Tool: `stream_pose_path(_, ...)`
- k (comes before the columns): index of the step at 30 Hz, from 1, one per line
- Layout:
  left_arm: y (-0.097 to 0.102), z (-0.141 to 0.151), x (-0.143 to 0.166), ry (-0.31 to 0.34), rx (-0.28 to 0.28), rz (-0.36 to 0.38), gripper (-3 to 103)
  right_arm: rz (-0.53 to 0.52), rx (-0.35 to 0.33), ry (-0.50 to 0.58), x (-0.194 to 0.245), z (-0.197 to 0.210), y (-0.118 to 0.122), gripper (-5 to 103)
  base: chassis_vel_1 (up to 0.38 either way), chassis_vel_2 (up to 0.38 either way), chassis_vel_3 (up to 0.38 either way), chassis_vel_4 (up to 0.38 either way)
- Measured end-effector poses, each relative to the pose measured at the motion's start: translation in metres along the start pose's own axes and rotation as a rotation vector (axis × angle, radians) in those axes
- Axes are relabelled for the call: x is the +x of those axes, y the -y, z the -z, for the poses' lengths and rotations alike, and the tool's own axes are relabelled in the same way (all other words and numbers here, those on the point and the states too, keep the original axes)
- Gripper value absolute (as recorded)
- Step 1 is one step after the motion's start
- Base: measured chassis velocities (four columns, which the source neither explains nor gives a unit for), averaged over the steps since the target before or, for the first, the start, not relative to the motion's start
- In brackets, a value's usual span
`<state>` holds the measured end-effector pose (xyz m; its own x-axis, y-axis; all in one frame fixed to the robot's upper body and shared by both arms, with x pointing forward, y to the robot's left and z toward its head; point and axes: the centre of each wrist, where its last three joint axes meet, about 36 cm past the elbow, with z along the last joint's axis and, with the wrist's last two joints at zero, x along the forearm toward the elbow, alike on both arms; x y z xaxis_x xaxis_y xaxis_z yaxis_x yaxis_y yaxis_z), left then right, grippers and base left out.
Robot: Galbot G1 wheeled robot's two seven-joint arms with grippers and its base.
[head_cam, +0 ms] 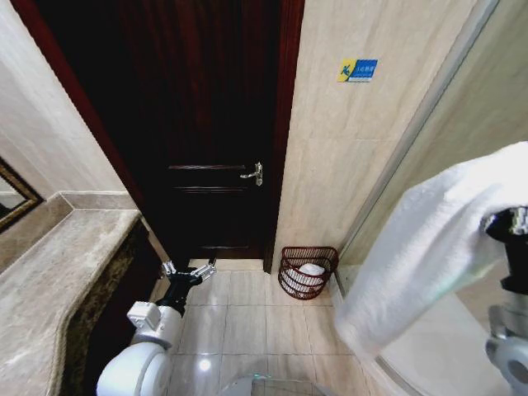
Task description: Discard the used towel into the hamper.
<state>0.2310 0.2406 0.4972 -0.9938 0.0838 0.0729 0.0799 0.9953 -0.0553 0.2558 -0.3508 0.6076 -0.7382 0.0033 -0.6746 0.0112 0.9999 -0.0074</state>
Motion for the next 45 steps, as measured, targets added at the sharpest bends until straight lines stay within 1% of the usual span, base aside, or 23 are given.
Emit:
stream_pose_path(7, 0.000, 0.000, 0.000, 0.000, 0.000, 0.000, 100, 0.007, -0.038, 0.030, -0.016, -0.021, 0.005, 5, 0.000, 0.000, 0.000, 0.000)
stream_pose_path(14, 0.000, 0.000, 0.000, 0.000, 0.000, 0.000, 100, 0.018, -0.050, 0.011, -0.025, -0.033, 0.004, 5, 0.000, 0.000, 0.000, 0.000)
stream_pose_path(19, 0.000, 0.000, 0.000, 0.000, 0.000, 0.000, 100, 0.019, -0.049, -0.023, -0.030, -0.046, -0.001, 5, 0.000, 0.000, 0.000, 0.000)
stream_pose_path(24, 0.000, 0.000, 0.000, 0.000, 0.000, 0.000, 100, 0.036, -0.070, -0.034, -0.032, -0.055, -0.012, 5, 0.000, 0.000, 0.000, 0.000)
stream_pose_path(35, 0.000, 0.000, 0.000, 0.000, 0.000, 0.000, 100, 0.065, -0.067, -0.037, -0.037, -0.057, -0.014, 5, -0.015, 0.017, 0.015, -0.012)
stream_pose_path(45, 0.000, 0.000, 0.000, 0.000, 0.000, 0.000, 100, 0.076, -0.061, -0.017, -0.040, -0.049, -0.014, 5, -0.118, 0.102, 0.106, -0.103)
